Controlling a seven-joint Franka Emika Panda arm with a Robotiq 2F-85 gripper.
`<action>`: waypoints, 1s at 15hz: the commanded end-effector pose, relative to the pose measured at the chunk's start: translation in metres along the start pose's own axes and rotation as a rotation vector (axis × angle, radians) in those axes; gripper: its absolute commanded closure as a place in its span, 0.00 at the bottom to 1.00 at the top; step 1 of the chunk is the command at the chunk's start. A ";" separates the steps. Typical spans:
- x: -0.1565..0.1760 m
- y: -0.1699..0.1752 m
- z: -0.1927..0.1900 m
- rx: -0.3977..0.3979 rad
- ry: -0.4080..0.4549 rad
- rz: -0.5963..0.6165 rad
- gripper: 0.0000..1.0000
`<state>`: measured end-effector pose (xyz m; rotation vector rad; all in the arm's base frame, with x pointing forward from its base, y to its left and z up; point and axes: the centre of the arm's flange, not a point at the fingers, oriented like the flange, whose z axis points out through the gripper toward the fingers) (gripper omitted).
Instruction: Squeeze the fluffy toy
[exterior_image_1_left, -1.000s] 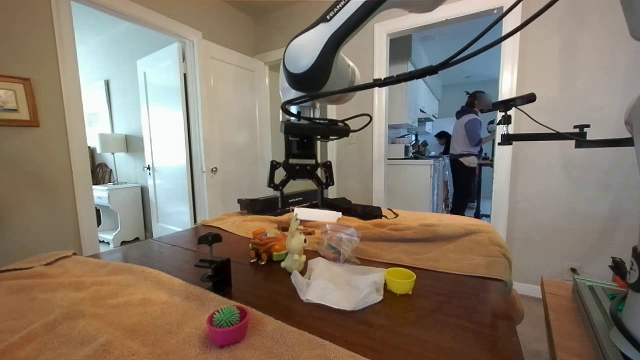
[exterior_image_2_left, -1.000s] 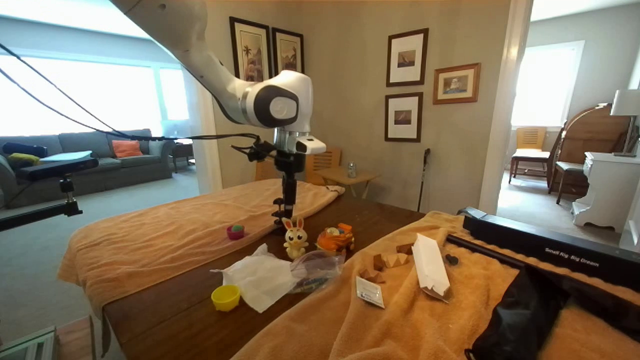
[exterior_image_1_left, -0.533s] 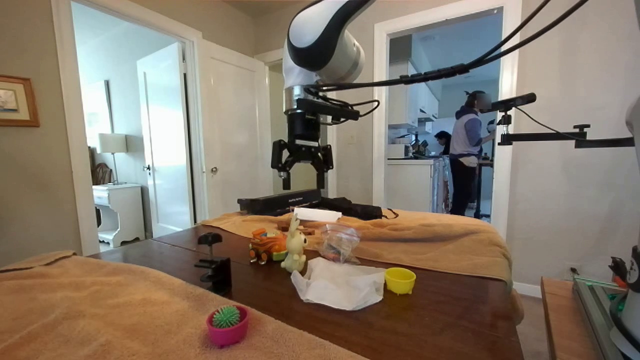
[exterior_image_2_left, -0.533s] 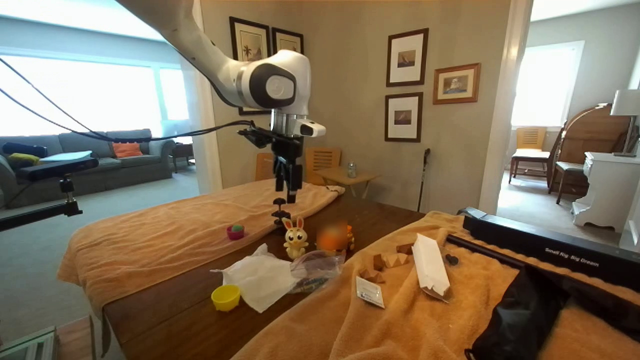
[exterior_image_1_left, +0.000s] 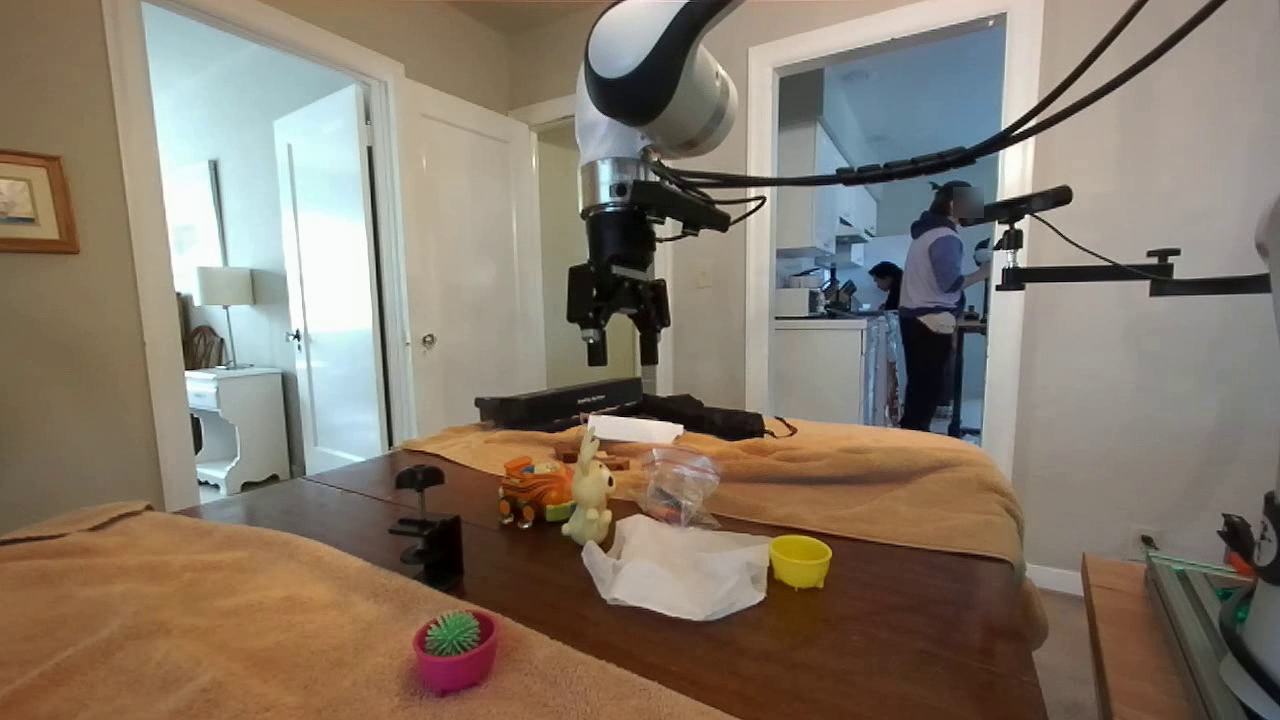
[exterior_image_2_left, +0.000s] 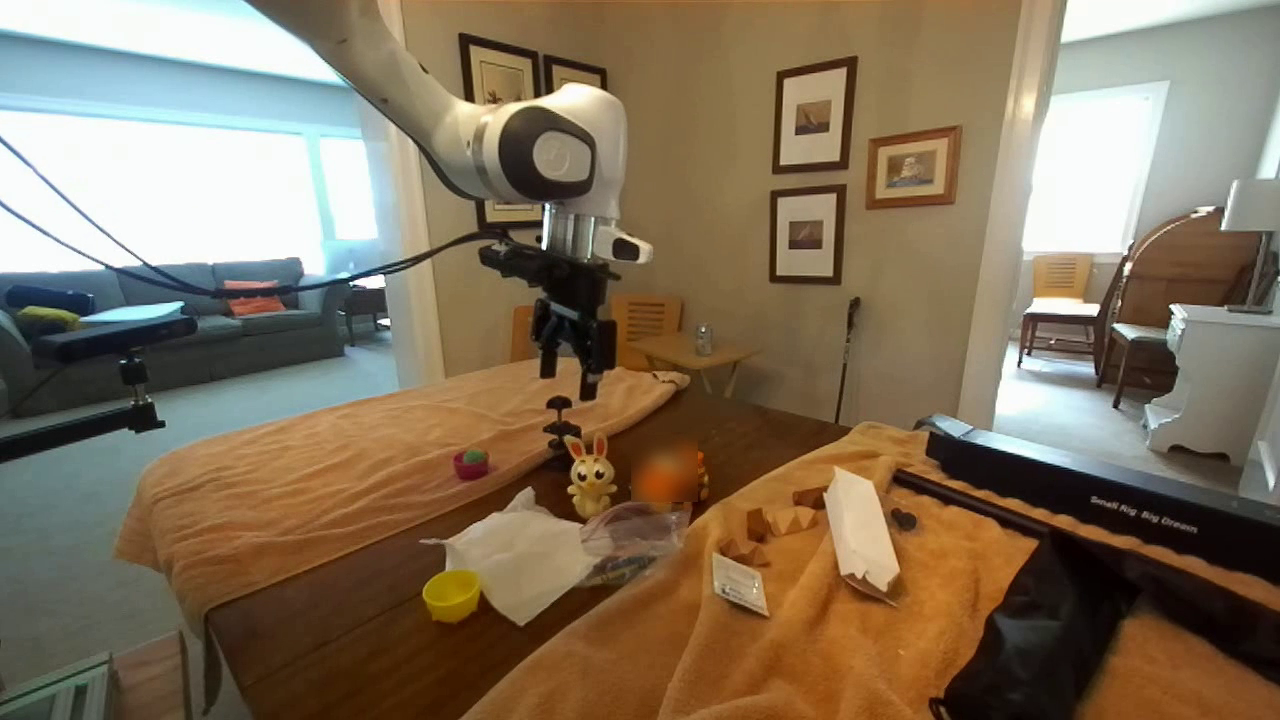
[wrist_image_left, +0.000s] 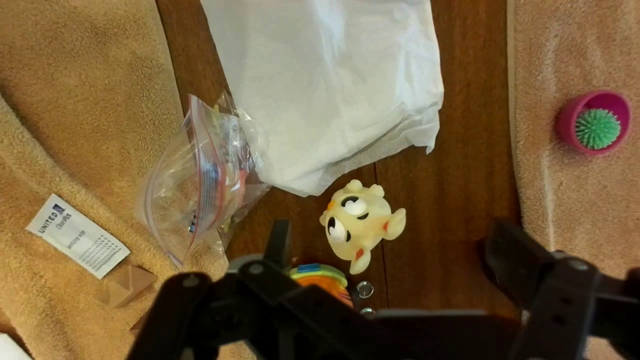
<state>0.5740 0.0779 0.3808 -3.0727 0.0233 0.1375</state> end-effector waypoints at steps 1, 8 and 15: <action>-0.006 0.004 -0.015 -0.024 -0.006 -0.068 0.00; -0.008 0.011 -0.024 -0.103 0.040 -0.083 0.00; -0.003 0.010 -0.019 -0.079 0.033 -0.076 0.00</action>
